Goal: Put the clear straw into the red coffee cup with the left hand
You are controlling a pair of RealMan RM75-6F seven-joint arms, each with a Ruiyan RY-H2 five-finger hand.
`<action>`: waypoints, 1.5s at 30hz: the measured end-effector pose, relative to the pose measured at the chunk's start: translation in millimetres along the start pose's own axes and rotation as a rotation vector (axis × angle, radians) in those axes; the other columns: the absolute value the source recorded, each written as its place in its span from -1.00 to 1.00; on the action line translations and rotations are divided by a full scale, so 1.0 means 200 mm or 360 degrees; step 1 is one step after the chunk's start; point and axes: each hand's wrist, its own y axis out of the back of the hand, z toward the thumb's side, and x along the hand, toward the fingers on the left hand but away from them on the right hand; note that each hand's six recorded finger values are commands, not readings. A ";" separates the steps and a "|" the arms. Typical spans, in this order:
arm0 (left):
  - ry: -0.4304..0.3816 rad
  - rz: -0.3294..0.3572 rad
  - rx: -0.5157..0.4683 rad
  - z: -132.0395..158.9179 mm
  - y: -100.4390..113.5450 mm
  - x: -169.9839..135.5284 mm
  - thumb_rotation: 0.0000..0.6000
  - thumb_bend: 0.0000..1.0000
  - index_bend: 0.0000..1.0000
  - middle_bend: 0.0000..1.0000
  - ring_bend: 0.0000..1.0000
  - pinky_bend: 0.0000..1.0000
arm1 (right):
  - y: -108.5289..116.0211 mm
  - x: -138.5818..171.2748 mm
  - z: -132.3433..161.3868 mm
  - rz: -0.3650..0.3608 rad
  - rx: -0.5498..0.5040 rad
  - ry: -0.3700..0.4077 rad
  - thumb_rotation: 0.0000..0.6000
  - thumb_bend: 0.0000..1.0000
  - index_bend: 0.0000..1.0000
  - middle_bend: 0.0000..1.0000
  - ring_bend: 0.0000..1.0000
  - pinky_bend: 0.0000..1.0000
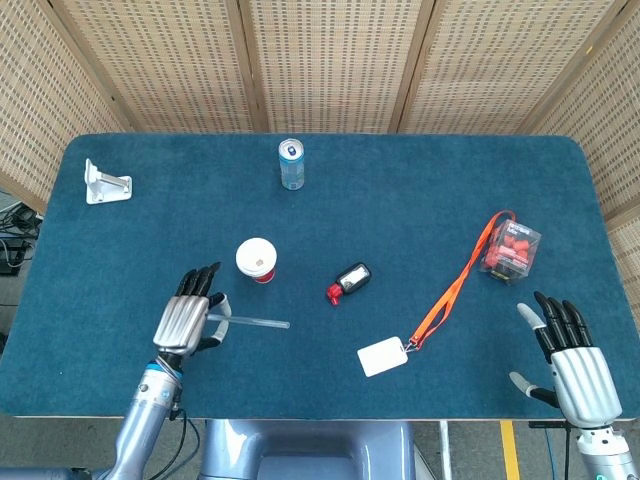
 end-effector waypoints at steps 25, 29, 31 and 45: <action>-0.0257 -0.0025 -0.1096 0.00 0.25 0.34 1.00 -0.09 0.20 -1.00 -1.00 -1.00 | -0.03 -0.04 -0.10 0.0038 -0.0009 -0.0106 1.00 -0.88 -0.69 -1.00 -1.00 -1.00; -0.0240 -0.0074 -0.1136 -0.01 0.24 0.42 1.00 -0.09 0.21 -1.00 -1.00 -1.00 | -0.06 -0.05 -0.12 0.0070 0.0001 -0.0131 1.00 -0.88 -0.69 -1.00 -1.00 -1.00; -0.0228 -0.0087 -0.1136 -0.02 0.23 0.45 1.00 -0.09 0.21 -1.00 -1.00 -1.00 | -0.08 -0.06 -0.13 0.0084 0.0008 -0.0141 1.00 -0.88 -0.69 -1.00 -1.00 -1.00; -0.0208 -0.0133 -0.1165 -0.06 0.19 0.56 1.00 -0.09 0.21 -1.00 -1.00 -1.00 | -0.13 -0.07 -0.15 0.0119 0.0044 -0.0161 1.00 -0.88 -0.69 -1.00 -1.00 -1.00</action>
